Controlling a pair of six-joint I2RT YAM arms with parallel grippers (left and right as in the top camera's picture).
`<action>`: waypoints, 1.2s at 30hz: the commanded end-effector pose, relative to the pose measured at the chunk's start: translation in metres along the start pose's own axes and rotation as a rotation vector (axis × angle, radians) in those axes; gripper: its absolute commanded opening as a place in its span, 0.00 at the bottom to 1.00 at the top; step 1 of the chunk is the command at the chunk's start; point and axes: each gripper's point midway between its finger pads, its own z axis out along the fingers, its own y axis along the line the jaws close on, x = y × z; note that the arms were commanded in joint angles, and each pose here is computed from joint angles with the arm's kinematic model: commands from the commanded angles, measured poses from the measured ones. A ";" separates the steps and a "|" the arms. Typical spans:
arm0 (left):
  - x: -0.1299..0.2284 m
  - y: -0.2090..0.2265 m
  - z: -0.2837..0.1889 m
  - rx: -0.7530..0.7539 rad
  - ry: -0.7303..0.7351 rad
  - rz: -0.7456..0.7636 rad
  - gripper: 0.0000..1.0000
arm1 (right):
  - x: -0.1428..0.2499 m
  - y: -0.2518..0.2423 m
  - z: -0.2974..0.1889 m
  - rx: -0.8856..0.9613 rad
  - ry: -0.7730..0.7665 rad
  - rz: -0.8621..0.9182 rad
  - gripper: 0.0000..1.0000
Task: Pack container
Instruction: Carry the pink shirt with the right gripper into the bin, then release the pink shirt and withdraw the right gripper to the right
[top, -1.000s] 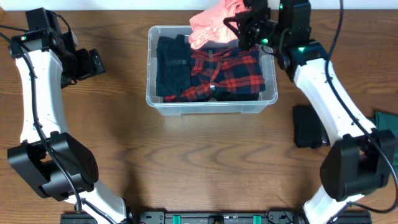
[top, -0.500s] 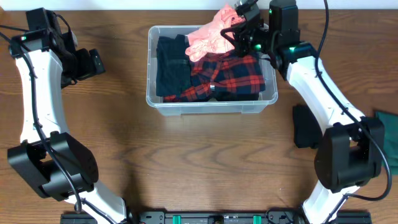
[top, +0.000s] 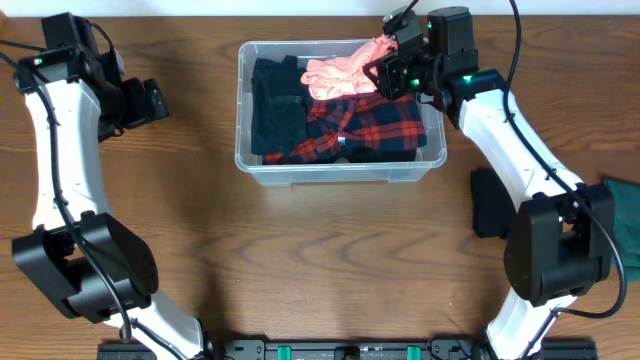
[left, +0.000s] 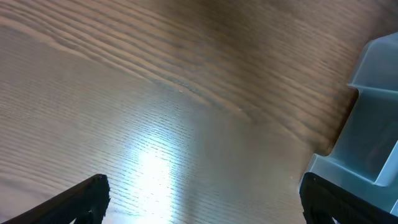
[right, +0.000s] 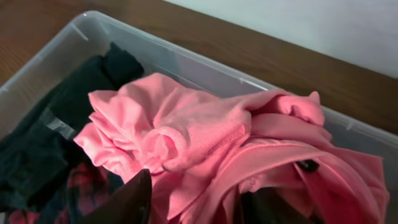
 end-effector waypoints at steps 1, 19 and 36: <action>0.002 0.001 0.001 -0.002 0.005 0.000 0.98 | -0.029 0.002 -0.029 0.030 -0.071 -0.031 0.46; 0.002 0.001 0.001 -0.002 0.005 0.000 0.98 | -0.052 0.026 -0.042 0.040 -0.134 -0.090 0.30; 0.002 0.001 0.001 -0.002 0.005 0.000 0.98 | 0.088 0.007 0.092 -0.012 0.208 0.022 0.01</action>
